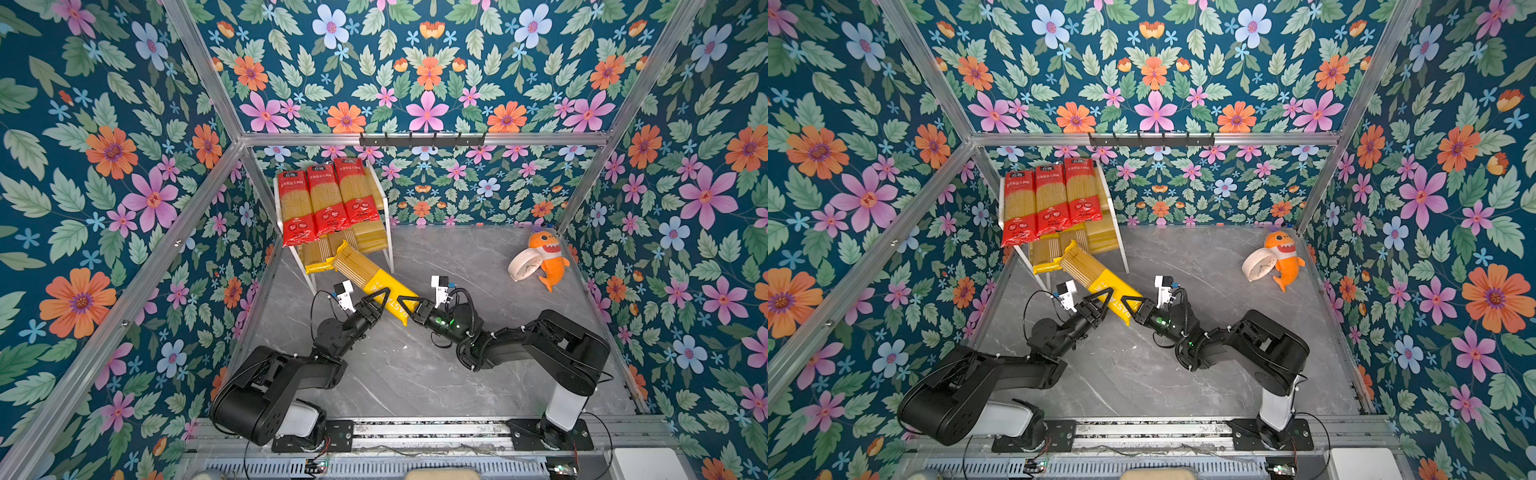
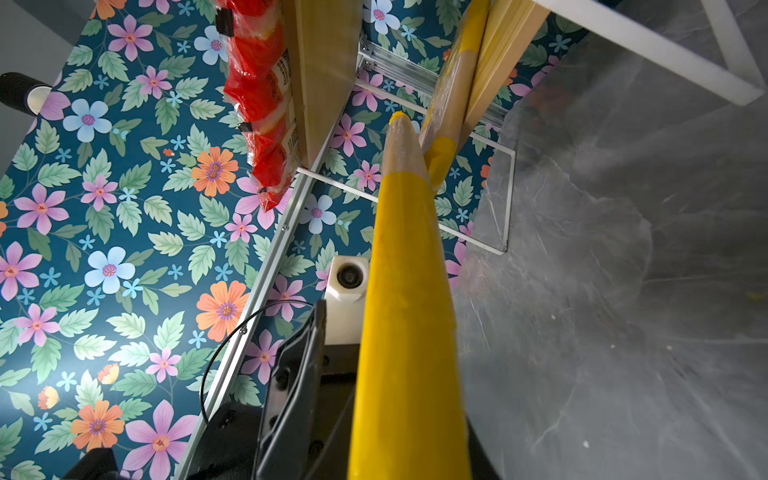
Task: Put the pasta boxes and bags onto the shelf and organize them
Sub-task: 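Lower the yellow pack onto the lower shelf with both grippers, then push the yellow pack onto the lower shelf with the right gripper while the left withdraws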
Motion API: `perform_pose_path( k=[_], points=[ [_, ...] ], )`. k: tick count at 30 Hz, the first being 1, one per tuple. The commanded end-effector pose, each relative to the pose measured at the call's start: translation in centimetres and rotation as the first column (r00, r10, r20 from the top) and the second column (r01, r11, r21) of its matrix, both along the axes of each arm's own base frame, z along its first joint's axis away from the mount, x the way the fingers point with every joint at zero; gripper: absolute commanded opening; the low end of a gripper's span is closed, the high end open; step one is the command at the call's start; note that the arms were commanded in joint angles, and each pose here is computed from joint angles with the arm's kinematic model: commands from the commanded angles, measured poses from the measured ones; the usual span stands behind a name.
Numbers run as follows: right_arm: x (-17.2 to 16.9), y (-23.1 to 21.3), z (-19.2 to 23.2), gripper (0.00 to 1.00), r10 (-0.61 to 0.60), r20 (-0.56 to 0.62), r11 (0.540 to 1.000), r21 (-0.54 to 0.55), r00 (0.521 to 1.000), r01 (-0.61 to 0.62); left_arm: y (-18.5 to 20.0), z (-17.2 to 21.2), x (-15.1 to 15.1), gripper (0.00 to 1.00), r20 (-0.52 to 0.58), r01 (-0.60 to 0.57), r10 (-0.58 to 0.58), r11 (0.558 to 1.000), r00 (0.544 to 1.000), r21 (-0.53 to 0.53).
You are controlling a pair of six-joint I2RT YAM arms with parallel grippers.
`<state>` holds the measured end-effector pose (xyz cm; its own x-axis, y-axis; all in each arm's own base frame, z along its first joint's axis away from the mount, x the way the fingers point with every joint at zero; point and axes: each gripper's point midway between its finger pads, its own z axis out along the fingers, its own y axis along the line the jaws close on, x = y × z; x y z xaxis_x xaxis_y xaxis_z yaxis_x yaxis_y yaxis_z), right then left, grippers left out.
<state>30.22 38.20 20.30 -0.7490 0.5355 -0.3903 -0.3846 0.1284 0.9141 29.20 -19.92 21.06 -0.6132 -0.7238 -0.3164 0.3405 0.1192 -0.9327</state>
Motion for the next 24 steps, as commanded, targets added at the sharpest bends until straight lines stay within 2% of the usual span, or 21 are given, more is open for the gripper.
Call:
perform_pose_path(
  k=[1,8,14,20,24],
  points=[
    [1.9,-0.3,3.8,0.05,-0.072,0.042,0.988,0.137,0.997,0.065,0.2,1.4,-1.1,0.58,0.078,0.004,-0.005,1.0,0.997,0.009],
    [5.7,1.0,7.4,0.0,-0.125,0.06,0.965,0.238,0.99,0.107,1.9,0.2,-2.7,0.6,0.053,-0.054,0.05,0.994,0.997,0.094],
    [9.4,2.3,9.2,0.0,-0.189,0.053,0.953,0.251,0.981,0.17,3.4,-0.8,-3.7,0.62,0.04,-0.114,0.108,0.975,0.993,0.19],
    [13.6,2.5,9.9,0.0,-0.309,0.018,0.92,0.259,0.951,0.294,5.5,-3.8,-4.1,0.62,-0.025,-0.186,0.209,0.915,0.978,0.357],
    [16.0,3.1,9.6,0.0,-0.37,-0.042,0.889,0.272,0.928,0.367,6.4,-4.9,-4.4,0.61,-0.051,-0.204,0.245,0.891,0.968,0.405]
  ],
)
